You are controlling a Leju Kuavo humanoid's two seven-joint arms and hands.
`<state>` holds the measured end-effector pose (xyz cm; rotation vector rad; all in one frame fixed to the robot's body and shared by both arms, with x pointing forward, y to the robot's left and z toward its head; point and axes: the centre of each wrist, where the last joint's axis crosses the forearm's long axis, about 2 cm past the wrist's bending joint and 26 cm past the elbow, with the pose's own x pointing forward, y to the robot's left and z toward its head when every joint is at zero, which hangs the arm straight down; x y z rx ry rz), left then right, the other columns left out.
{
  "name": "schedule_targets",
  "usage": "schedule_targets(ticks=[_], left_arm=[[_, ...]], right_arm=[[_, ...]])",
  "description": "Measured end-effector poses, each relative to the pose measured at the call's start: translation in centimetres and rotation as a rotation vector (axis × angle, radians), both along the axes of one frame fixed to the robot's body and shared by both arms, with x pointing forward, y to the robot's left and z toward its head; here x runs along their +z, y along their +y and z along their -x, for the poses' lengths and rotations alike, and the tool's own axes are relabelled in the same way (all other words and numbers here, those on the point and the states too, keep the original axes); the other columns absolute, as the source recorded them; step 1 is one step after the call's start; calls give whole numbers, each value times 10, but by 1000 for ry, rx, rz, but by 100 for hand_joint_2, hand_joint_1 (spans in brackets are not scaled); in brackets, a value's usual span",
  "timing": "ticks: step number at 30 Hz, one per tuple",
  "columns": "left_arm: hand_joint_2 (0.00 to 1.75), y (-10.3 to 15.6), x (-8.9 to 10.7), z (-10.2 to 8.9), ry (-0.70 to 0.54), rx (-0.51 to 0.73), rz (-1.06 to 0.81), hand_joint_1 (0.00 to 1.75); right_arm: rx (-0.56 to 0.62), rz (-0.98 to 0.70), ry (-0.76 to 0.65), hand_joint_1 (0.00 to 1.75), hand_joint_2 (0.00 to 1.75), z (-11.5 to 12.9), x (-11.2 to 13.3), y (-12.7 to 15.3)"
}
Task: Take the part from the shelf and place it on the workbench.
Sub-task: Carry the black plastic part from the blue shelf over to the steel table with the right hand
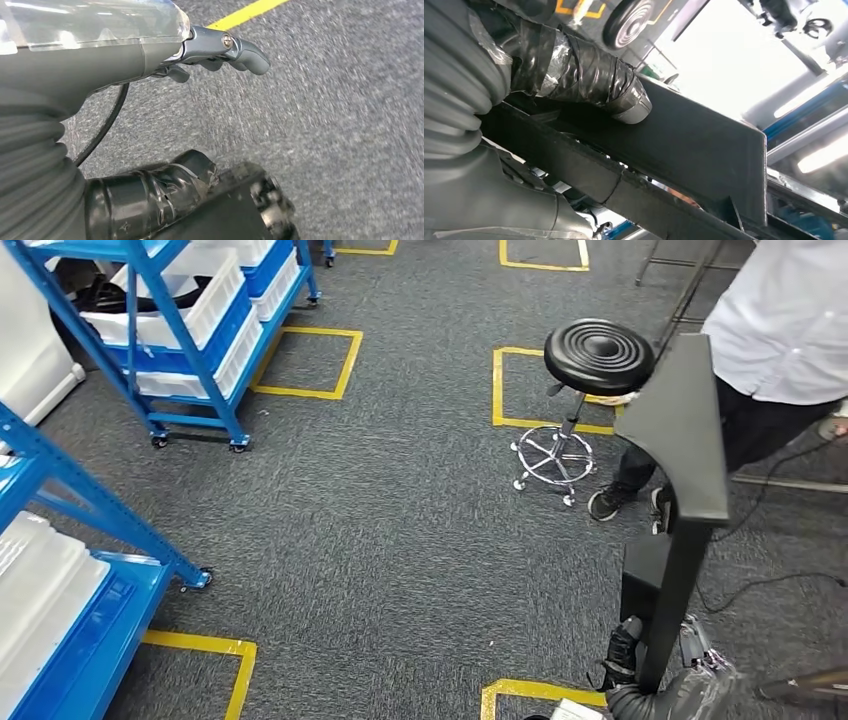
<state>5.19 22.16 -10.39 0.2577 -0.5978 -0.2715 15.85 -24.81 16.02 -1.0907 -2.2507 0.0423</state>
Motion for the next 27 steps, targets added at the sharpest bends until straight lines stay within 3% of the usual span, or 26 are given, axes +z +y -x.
schedule_targets(ticks=[27], left_arm=[[175, 0, 0, 2, -10, -2, 22, 0]], right_arm=[[-14, -21, 36, 175, 175, 5, -6, -2]])
